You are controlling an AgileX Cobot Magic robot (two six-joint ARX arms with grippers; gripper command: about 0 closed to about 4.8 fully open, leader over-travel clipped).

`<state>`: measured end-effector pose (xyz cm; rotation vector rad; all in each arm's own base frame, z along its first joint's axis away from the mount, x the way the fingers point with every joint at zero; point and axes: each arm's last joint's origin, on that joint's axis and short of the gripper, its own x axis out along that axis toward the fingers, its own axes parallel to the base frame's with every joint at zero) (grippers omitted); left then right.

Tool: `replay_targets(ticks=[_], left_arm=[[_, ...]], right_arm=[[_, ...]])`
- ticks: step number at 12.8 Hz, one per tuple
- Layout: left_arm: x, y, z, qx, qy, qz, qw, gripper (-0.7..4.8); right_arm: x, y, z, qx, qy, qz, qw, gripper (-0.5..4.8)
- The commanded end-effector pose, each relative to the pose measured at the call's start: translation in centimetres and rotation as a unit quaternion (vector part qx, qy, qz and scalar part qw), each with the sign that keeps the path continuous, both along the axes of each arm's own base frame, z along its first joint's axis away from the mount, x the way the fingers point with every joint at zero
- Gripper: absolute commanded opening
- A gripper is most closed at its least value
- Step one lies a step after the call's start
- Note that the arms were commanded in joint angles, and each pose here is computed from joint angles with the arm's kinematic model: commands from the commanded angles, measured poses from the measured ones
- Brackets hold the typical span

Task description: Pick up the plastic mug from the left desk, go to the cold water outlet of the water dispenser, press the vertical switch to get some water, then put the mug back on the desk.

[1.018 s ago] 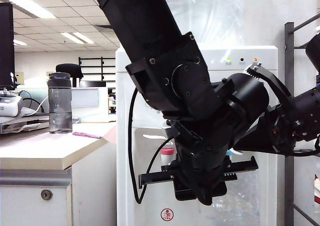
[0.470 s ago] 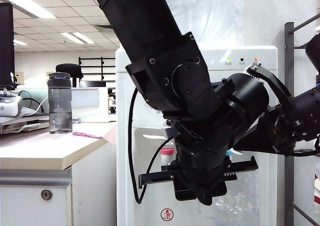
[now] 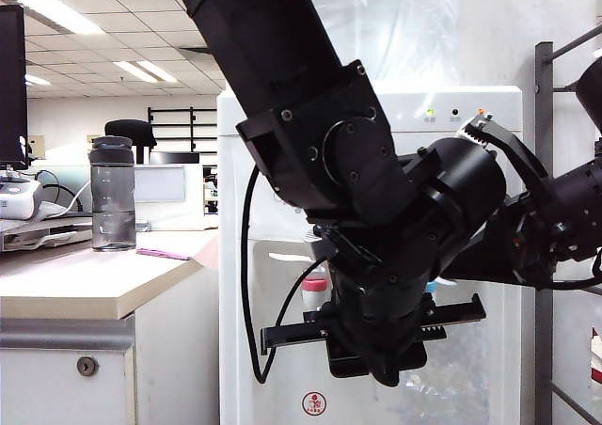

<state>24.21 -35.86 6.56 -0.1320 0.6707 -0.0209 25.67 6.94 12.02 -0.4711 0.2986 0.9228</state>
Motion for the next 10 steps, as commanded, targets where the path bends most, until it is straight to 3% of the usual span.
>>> replay_targets(ticks=[1, 10], left_arm=[[0.0, -0.3, 0.6, -0.010, -0.009, 0.000, 1.000, -0.06], [0.1, -0.3, 0.6, -0.014, -0.012, 0.000, 1.000, -0.06]], right_arm=[[-0.1, -0.1, 1.0, 0.000, -0.013, -0.008, 1.000, -0.01], [-1.6, -1.3, 4.9, -0.020, -0.051, -0.044, 0.998, -0.01]])
